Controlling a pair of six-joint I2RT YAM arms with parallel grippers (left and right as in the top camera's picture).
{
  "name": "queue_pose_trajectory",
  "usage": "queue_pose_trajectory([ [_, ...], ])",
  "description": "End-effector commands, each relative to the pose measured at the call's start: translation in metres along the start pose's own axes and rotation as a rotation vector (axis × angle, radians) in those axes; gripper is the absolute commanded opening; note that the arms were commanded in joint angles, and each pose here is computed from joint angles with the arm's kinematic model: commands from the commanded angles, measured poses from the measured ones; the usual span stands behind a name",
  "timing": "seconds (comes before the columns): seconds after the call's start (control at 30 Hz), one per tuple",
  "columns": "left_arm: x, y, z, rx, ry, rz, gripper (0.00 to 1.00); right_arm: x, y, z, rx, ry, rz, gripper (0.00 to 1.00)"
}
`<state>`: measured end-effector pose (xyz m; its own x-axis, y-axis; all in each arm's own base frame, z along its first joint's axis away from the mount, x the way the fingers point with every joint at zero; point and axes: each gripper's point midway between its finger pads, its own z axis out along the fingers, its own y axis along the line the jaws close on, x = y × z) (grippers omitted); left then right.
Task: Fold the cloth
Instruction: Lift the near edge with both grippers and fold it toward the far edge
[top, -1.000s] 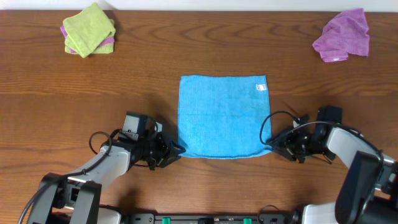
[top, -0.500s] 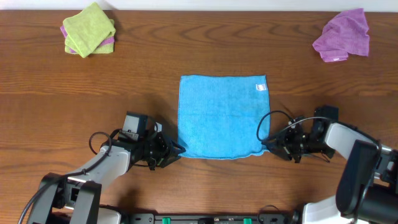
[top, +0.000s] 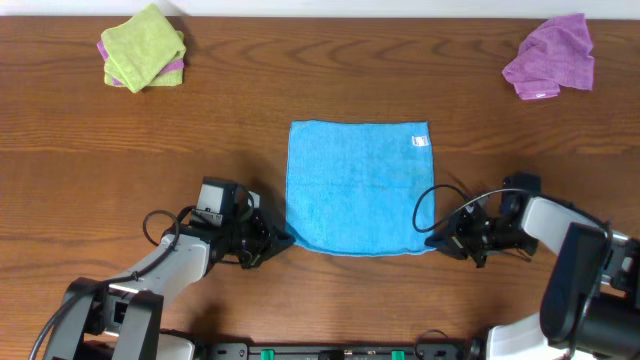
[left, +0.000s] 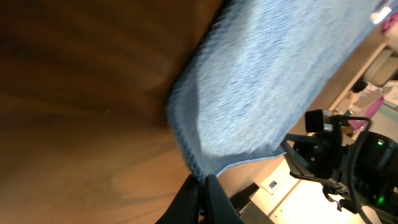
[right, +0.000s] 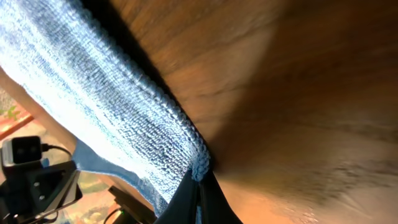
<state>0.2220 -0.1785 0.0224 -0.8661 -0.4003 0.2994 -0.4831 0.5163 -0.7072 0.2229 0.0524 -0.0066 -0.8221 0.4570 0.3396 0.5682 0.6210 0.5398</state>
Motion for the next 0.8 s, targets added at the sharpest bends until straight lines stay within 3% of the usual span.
queue_pose_trajectory([
  [0.0, -0.004, -0.003, 0.000, 0.008, -0.005, 0.001, 0.06, -0.009, -0.005, -0.004, 0.071, -0.011, -0.025, 0.01],
  [0.33, -0.033, -0.052, -0.010, 0.070, -0.103, 0.123, 0.06, -0.042, 0.051, -0.048, 0.026, -0.071, -0.159, 0.01],
  [0.5, -0.060, -0.060, -0.017, 0.024, -0.230, 0.187, 0.06, -0.058, 0.071, -0.046, 0.001, -0.135, -0.222, 0.01],
  [0.77, -0.102, -0.077, -0.001, -0.011, -0.238, 0.288, 0.06, -0.090, 0.111, -0.041, -0.043, -0.290, -0.337, 0.01],
])
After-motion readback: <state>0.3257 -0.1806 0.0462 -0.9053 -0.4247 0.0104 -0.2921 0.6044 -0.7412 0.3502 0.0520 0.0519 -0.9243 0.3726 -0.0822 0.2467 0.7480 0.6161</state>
